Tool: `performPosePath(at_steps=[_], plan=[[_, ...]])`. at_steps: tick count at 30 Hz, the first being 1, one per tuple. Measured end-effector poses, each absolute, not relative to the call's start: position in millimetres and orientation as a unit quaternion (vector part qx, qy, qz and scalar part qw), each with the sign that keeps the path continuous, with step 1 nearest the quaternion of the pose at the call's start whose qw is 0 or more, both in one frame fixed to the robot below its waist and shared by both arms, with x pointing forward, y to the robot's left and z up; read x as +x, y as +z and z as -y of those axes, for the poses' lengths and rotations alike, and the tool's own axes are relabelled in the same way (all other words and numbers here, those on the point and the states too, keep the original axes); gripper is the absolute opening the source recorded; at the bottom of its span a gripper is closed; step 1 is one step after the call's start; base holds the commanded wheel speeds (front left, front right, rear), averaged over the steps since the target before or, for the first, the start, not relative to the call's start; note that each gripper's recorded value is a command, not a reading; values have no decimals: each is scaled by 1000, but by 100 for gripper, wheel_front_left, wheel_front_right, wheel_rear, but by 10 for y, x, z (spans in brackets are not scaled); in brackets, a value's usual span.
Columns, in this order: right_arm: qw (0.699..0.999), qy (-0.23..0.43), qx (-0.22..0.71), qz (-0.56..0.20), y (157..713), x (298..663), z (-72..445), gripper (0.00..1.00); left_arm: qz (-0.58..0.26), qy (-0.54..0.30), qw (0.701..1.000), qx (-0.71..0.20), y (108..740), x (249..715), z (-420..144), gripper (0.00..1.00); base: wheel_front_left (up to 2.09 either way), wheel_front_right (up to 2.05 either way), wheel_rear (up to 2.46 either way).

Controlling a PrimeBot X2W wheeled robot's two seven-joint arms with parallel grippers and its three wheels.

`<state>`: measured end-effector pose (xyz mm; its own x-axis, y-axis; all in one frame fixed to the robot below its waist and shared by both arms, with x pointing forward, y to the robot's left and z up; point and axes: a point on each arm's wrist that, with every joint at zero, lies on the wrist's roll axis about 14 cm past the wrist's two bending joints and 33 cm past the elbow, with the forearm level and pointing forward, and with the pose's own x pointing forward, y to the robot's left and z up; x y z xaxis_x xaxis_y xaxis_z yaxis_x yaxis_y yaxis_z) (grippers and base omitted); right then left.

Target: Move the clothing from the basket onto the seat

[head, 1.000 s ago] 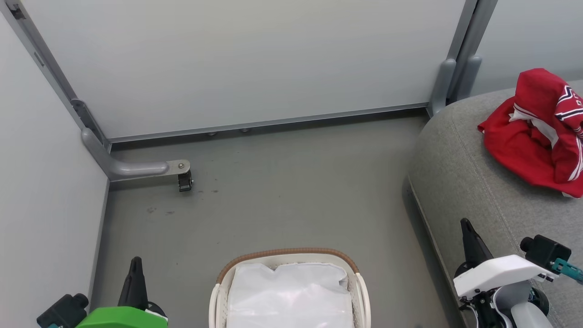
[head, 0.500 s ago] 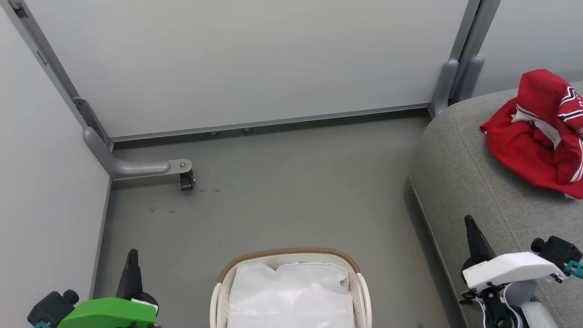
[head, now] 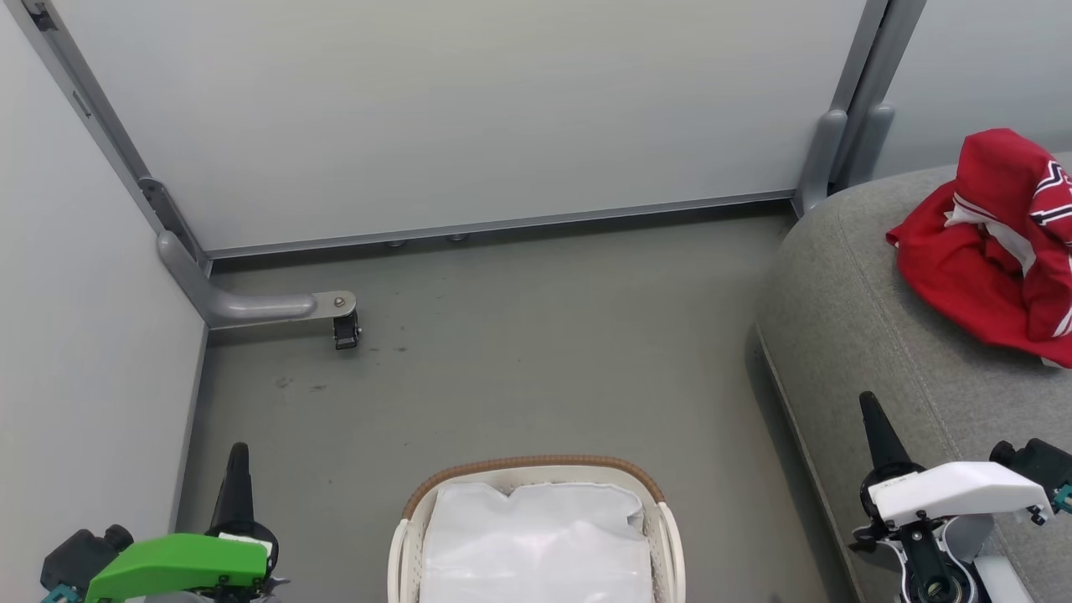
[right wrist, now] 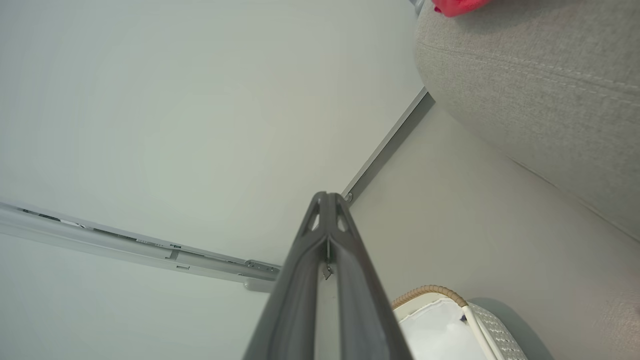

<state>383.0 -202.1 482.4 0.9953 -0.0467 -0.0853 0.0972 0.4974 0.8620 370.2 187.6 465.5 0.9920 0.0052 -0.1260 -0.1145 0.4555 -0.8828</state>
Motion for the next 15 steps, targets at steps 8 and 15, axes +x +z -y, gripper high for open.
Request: performPosePath(at_steps=[8,15], plan=[[843,-38,536,-22,4856,3842,2019,0,-46,33,831,-553,4705,3730,-1891,0,0,0,0],[824,-36,565,-19,4880,3846,2020,0,-41,30,814,-578,4752,3757,-1903,0,0,0,0]])
